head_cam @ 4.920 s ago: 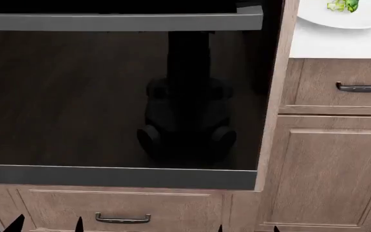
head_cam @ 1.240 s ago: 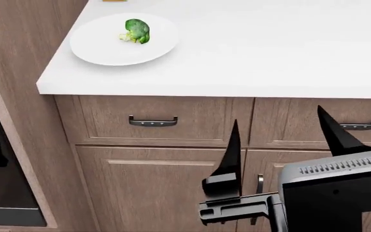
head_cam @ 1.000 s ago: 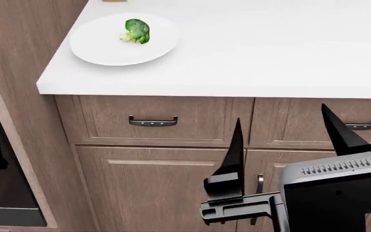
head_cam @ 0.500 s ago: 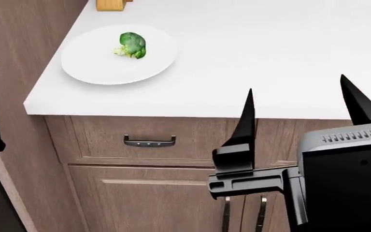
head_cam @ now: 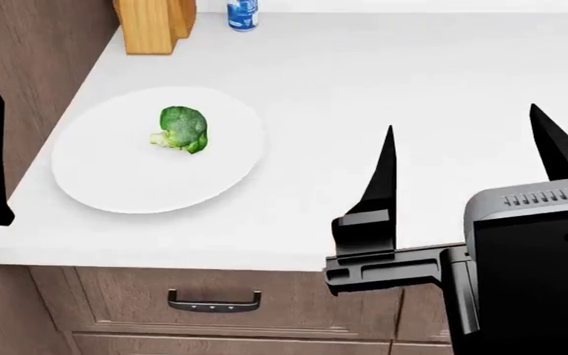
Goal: Pick the broccoli from the counter and place it in the microwave.
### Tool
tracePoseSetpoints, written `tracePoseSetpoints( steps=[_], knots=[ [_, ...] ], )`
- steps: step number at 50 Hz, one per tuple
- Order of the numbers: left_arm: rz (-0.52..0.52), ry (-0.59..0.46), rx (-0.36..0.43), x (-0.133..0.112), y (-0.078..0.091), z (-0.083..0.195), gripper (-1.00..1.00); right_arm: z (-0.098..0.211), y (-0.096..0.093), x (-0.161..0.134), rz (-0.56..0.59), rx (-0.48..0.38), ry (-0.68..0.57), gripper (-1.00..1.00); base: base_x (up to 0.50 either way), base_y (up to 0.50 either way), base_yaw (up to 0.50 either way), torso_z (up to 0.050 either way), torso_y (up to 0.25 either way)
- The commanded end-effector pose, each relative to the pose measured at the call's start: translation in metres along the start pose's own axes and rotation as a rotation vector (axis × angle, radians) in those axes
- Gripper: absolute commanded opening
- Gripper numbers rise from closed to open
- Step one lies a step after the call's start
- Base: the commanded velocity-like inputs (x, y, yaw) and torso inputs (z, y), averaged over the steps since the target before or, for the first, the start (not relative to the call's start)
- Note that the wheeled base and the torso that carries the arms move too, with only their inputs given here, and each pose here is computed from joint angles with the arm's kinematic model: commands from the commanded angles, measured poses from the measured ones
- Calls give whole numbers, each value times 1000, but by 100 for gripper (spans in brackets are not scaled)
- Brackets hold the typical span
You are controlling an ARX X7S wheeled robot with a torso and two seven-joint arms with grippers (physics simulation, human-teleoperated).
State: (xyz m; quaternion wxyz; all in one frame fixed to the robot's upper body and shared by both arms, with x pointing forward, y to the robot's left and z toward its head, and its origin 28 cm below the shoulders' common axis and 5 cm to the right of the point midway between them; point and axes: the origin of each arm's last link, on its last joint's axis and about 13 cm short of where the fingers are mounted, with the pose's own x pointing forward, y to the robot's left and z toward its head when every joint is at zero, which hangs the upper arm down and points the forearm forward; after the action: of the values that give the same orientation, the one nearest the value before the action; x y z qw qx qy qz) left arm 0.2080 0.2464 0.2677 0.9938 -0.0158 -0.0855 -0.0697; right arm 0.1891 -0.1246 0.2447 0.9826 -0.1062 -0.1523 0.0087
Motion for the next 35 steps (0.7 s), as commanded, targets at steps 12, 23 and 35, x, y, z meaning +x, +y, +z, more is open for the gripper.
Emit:
tracePoseSetpoints(
  steps=[12, 23, 35],
  knots=[
    [11, 30, -21, 16, 2, 15, 100, -10, 5, 4, -14, 11, 83, 100, 237, 0, 0, 0, 0],
    [-36, 186, 5, 69, 0, 35, 100, -15, 6, 1, -18, 27, 149, 100, 0, 0, 0, 0, 0],
    [-48, 254, 13, 113, -11, 33, 100, -14, 6, -1, -7, 21, 151, 100, 0, 0, 0, 0, 0]
  ],
)
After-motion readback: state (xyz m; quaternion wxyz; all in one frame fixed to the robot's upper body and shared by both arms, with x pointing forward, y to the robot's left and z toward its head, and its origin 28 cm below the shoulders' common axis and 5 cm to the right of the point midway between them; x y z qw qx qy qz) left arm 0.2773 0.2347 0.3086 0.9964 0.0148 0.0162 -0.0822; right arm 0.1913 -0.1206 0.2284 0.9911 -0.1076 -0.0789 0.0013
